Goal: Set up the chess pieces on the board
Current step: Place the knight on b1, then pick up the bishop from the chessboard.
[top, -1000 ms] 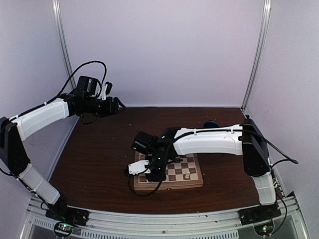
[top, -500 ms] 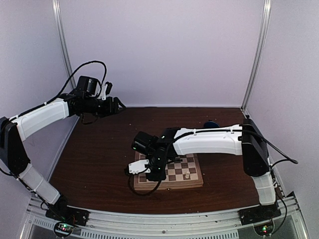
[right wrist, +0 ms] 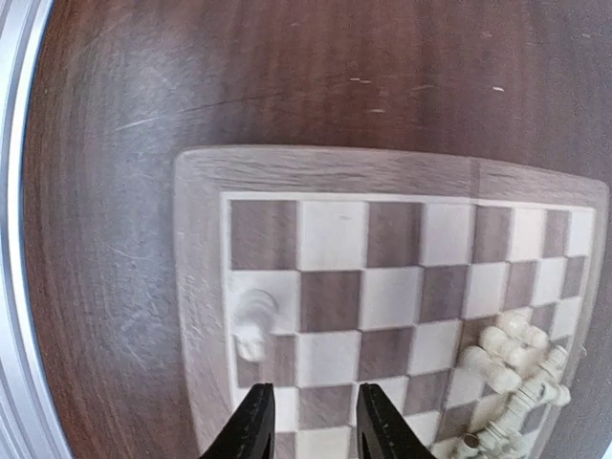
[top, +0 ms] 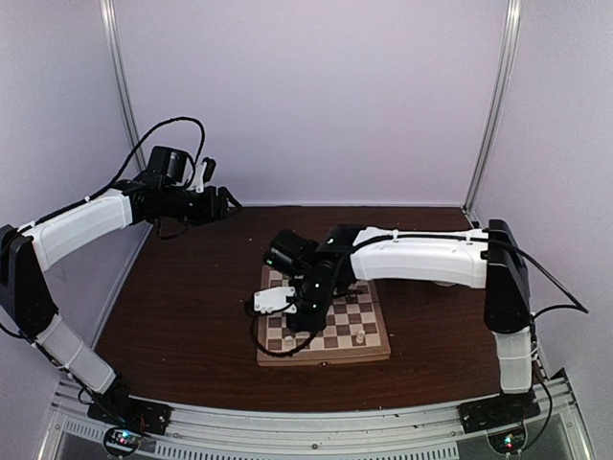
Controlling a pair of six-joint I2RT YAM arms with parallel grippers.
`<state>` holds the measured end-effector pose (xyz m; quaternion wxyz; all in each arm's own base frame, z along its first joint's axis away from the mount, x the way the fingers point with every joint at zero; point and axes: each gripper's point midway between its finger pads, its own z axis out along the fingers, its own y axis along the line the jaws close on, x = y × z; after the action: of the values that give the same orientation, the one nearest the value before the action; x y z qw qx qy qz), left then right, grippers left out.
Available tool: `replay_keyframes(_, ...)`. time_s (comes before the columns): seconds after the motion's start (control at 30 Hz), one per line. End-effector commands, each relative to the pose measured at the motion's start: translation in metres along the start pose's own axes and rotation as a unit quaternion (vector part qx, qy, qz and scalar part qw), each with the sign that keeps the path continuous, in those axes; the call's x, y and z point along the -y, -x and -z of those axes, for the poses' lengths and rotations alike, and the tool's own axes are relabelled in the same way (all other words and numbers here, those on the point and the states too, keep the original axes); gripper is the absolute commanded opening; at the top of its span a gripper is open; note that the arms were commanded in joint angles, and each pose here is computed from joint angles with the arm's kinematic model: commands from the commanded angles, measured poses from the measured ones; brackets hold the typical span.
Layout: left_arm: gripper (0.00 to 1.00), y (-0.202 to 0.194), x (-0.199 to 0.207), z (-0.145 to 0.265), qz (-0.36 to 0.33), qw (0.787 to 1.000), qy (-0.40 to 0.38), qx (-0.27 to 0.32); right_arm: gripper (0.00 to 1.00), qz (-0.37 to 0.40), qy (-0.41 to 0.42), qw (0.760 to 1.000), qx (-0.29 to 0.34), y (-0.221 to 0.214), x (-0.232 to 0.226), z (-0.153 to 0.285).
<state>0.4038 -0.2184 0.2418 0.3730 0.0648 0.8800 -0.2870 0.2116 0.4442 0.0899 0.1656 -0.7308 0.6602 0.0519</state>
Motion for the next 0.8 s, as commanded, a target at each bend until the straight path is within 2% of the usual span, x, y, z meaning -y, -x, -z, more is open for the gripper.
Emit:
replay_keyframes(0.0,0.7,0.019,0.007,0.006,-0.001,1.0,-0.017,0.026,0.32,-0.078,-0.051,0.995,0.046,-0.015,0.06,0.064)
replay_keyframes(0.13,0.7,0.018,0.008,0.005,0.001,1.0,-0.019,0.025,0.29,-0.147,-0.088,0.985,0.029,-0.059,0.107,0.073)
replay_keyframes(0.3,0.7,0.018,0.007,0.005,0.002,1.0,-0.018,0.025,0.3,-0.21,-0.106,0.972,-0.001,-0.105,0.147,0.068)
replay_keyframes(0.57,0.7,0.017,0.007,0.004,0.002,1.0,-0.018,0.023,0.42,-0.249,-0.04,0.967,-0.026,-0.124,0.145,0.04)
replay_keyframes(0.77,0.7,0.017,0.007,0.004,0.002,1.0,-0.019,0.023,0.44,-0.258,-0.014,0.966,-0.02,-0.121,0.14,0.03)
